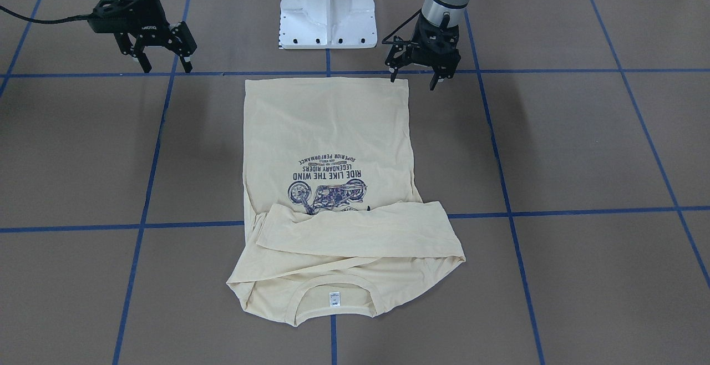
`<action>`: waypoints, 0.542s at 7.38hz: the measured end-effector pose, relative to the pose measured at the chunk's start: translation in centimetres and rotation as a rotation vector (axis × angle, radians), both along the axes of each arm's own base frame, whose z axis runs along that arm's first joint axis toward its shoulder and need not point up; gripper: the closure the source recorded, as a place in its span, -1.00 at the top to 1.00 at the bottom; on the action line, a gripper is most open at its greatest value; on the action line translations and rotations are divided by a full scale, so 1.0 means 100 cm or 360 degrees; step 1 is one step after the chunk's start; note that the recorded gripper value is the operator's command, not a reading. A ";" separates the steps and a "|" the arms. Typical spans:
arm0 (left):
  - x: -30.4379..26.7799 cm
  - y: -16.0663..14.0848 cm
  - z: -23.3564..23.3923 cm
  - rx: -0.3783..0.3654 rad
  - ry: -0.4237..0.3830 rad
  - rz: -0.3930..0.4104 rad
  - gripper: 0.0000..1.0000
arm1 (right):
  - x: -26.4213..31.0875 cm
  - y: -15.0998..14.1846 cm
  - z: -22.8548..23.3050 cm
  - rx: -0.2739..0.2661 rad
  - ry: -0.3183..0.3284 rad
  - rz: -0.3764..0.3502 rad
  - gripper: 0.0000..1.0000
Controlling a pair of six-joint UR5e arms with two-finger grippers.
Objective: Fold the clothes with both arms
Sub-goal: 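Release the sleeve and move both grippers to the hem nearest the robot, then grasp both hem corners, the right gripper shifting toward the shirt edge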
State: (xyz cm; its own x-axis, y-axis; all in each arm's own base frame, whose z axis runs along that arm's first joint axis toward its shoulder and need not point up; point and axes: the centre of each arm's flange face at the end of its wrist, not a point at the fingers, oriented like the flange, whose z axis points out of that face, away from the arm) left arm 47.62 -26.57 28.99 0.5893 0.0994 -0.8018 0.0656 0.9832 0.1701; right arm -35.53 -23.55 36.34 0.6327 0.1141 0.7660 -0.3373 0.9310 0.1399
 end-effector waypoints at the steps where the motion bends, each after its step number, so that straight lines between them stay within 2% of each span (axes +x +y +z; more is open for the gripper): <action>1: 0.009 0.015 0.004 -0.0056 0.0002 -0.0022 0.18 | -0.021 -0.002 -0.006 -0.0018 0.0007 0.0016 0.98; 4: 0.025 0.027 0.019 -0.0176 -0.0031 -0.0075 0.14 | -0.064 -0.009 -0.027 -0.0045 0.0017 0.0054 1.00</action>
State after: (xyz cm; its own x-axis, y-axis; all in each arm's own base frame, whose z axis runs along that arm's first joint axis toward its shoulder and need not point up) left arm 50.13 -23.85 30.92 0.6067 -0.0170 -0.7948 0.1099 0.9920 0.0627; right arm -41.92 -24.49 33.62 0.6360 0.1572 0.7555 -0.3671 0.9228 0.1171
